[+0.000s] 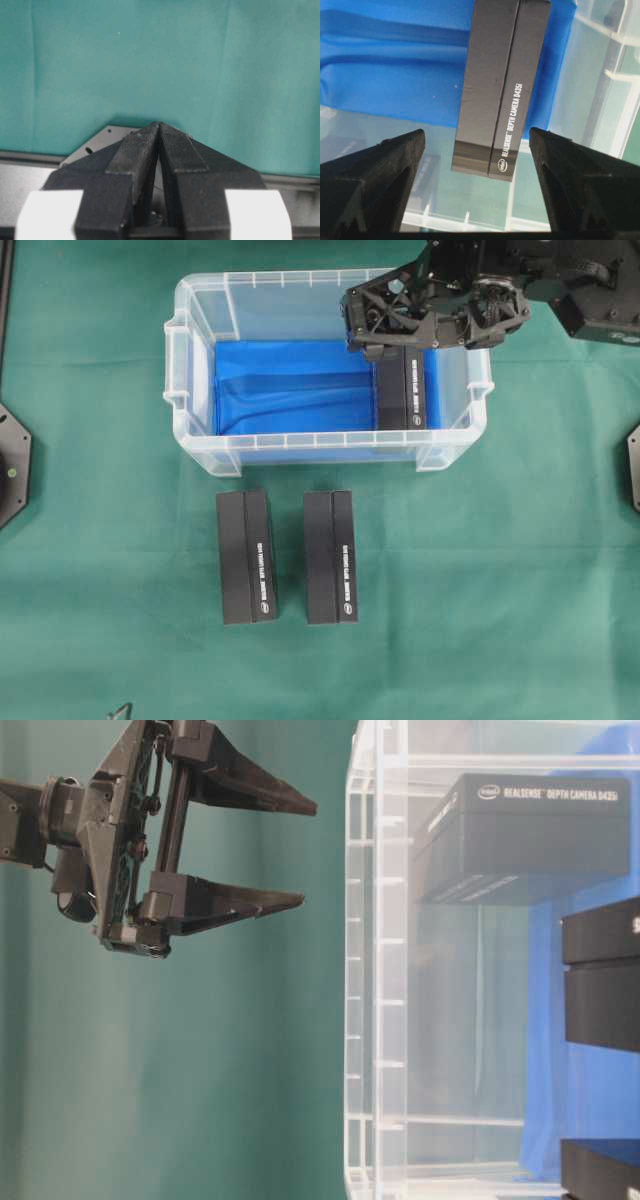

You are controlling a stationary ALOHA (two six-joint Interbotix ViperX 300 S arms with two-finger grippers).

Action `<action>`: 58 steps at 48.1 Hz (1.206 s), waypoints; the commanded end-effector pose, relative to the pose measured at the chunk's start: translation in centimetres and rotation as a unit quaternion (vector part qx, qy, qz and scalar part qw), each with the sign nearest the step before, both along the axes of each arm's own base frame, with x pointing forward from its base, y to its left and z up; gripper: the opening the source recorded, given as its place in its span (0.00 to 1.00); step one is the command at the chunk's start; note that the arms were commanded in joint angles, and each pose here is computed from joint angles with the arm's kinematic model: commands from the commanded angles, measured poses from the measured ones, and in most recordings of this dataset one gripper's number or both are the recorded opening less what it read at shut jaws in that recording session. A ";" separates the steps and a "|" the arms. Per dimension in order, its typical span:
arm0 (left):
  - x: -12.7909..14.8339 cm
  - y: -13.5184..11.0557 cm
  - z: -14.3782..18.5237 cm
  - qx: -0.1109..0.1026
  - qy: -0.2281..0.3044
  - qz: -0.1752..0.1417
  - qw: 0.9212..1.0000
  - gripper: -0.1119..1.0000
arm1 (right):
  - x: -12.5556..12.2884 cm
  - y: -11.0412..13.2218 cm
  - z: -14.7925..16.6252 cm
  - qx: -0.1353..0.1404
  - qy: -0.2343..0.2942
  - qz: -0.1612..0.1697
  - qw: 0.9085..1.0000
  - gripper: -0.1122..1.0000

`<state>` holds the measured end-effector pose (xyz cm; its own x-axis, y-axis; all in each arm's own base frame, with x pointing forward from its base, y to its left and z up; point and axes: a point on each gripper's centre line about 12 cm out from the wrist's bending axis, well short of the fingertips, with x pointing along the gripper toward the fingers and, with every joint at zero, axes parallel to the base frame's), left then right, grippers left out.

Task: Take the box out of the case with the right arm.
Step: 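Move the open right gripper over the right black box in the case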

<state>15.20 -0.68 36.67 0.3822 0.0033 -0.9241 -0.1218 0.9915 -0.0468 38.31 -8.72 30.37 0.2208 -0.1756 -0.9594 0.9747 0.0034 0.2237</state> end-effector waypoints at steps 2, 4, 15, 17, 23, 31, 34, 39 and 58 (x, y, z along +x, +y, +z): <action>0.3 0.0 0.5 0.001 -0.006 0.001 1.000 0.10 | -0.1 0.1 0.8 -0.003 -0.012 0.003 1.000 0.85; 0.3 0.0 0.5 0.001 -0.006 0.001 1.000 0.10 | -0.1 0.1 0.7 -0.003 -0.011 0.003 1.000 0.85; 0.3 0.0 0.5 0.001 -0.005 0.000 1.000 0.10 | -0.1 0.1 0.6 -0.003 -0.010 0.002 1.000 0.86; 0.3 0.0 0.5 0.001 -0.006 0.001 1.000 0.10 | -0.1 0.1 0.6 -0.003 -0.010 0.002 1.000 0.86; 0.3 0.0 0.5 0.001 -0.006 0.001 1.000 0.10 | -0.1 0.1 0.6 -0.003 -0.010 0.003 1.000 0.86; 0.3 0.0 0.5 0.001 -0.006 0.001 1.000 0.10 | -0.1 0.1 0.6 -0.002 -0.010 0.003 1.000 0.86; 0.3 0.0 0.5 0.001 -0.006 0.000 1.000 0.10 | 0.0 0.1 0.5 -0.002 -0.009 0.003 1.000 0.86; 0.3 0.0 0.5 0.001 -0.006 0.000 1.000 0.10 | 0.0 0.1 0.4 -0.002 -0.007 0.003 1.000 0.86; 0.3 0.0 0.5 0.001 -0.006 0.000 1.000 0.10 | 0.2 0.1 0.0 0.000 -0.003 0.003 1.000 0.86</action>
